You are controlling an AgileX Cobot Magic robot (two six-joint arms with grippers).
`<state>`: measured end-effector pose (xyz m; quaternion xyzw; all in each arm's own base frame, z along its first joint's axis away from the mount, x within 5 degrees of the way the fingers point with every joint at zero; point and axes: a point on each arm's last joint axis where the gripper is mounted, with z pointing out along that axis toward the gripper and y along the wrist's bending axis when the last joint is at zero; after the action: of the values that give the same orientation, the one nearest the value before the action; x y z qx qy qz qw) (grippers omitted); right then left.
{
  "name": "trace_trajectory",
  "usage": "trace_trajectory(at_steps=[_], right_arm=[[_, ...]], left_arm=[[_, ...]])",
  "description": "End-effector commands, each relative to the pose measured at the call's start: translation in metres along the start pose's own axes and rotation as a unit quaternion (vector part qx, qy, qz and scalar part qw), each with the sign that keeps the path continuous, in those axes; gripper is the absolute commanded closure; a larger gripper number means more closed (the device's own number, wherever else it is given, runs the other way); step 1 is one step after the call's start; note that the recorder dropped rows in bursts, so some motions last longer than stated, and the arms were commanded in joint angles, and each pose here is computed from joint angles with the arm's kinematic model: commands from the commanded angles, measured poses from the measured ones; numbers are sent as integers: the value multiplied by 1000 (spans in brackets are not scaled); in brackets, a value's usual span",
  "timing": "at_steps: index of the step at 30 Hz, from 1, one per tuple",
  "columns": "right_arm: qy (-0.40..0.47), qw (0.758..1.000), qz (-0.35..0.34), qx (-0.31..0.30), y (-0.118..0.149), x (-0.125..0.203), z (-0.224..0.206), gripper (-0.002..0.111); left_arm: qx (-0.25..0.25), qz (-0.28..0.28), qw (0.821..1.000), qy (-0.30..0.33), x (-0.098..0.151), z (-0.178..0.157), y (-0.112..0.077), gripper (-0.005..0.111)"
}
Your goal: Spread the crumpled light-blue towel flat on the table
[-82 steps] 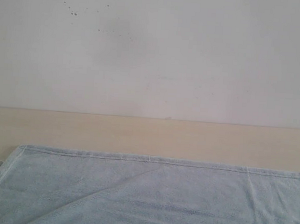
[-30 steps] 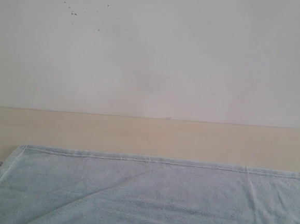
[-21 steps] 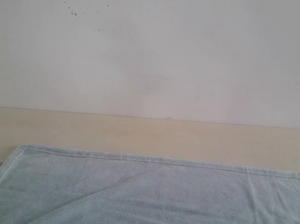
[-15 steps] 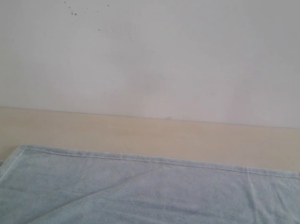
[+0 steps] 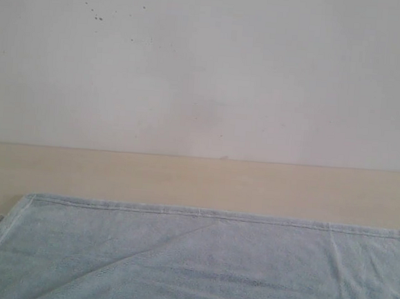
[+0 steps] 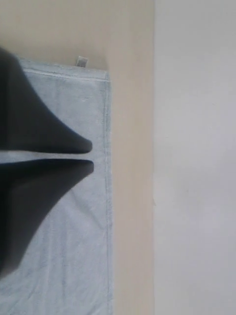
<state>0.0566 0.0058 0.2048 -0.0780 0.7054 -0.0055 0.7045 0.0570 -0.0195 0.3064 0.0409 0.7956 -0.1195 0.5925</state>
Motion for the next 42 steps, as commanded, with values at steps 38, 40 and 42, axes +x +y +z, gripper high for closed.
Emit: trace_trajectory(at_steps=[38, 40, 42], right_arm=[[-3, 1000, -3, 2, 0, 0, 0, 108], [-3, 1000, -3, 2, 0, 0, 0, 108], [-3, 1000, -3, 2, 0, 0, 0, 108]], left_arm=[[-67, 44, 978, -191, 87, 20, 28, 103], [-65, 35, 981, -182, 89, 21, 27, 103], [-65, 40, 981, -181, 89, 21, 27, 103]])
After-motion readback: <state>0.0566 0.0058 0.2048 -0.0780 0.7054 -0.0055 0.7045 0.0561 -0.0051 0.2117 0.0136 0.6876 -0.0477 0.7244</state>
